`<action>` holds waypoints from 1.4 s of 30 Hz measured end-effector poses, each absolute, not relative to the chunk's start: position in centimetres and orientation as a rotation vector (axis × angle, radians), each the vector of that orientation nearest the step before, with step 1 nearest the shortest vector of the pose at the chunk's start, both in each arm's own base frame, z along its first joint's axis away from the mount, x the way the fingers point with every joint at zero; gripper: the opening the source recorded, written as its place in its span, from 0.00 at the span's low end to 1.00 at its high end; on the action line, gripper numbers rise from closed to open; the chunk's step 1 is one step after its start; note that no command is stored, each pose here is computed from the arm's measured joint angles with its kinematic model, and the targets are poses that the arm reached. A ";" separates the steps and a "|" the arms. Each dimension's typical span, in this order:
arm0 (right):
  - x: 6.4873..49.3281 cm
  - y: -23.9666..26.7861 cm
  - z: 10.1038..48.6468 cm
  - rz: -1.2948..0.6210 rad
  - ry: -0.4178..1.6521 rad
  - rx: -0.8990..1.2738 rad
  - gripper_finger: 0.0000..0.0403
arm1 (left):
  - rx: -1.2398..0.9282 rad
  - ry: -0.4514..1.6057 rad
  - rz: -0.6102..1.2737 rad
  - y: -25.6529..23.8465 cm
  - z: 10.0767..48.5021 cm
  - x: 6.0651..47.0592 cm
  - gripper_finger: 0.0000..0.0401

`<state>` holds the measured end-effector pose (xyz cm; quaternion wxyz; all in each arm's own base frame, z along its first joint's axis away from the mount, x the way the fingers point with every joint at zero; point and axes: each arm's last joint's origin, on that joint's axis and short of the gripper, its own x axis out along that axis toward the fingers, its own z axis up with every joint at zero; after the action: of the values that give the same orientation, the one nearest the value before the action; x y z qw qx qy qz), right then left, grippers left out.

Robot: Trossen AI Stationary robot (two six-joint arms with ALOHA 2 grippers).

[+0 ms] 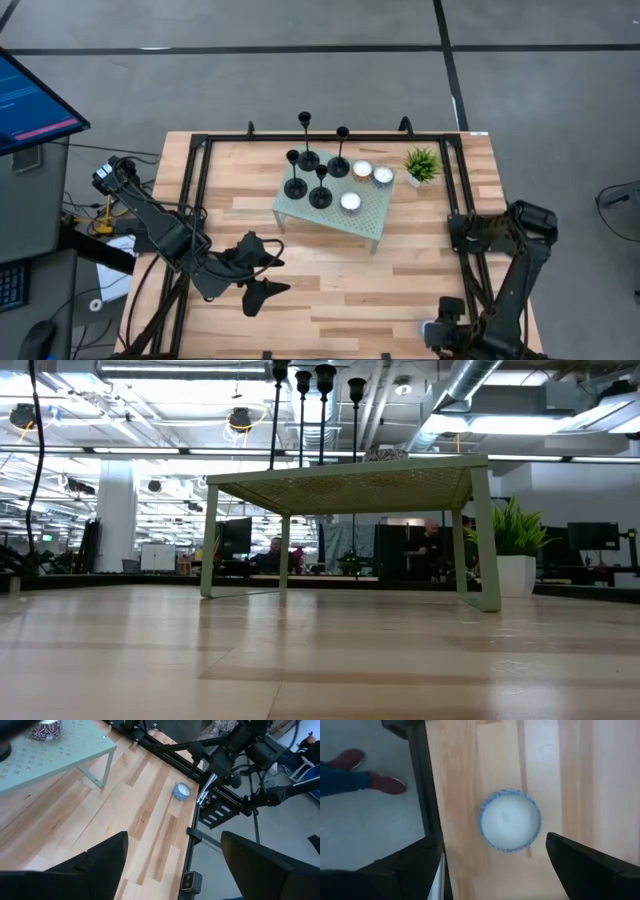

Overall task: Pick & Place candle stick holders
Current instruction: Put the light blue scented candle on the shelf

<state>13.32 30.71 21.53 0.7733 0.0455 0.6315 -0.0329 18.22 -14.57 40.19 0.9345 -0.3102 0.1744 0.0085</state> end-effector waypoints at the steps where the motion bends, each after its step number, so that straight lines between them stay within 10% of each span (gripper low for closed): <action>1: 13.3 30.6 21.3 -0.061 1.364 0.111 0.85 | -0.630 0.357 0.017 -14.6 40.2 18.2 0.80; 42: 13.3 28.1 14.0 0.006 1.423 0.134 0.80 | -0.642 0.347 0.013 -14.3 40.5 17.9 0.80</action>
<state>13.33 28.06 14.02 0.7552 0.0615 0.6526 0.0028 17.93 -14.29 40.48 0.9341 -0.3140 0.1695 0.0063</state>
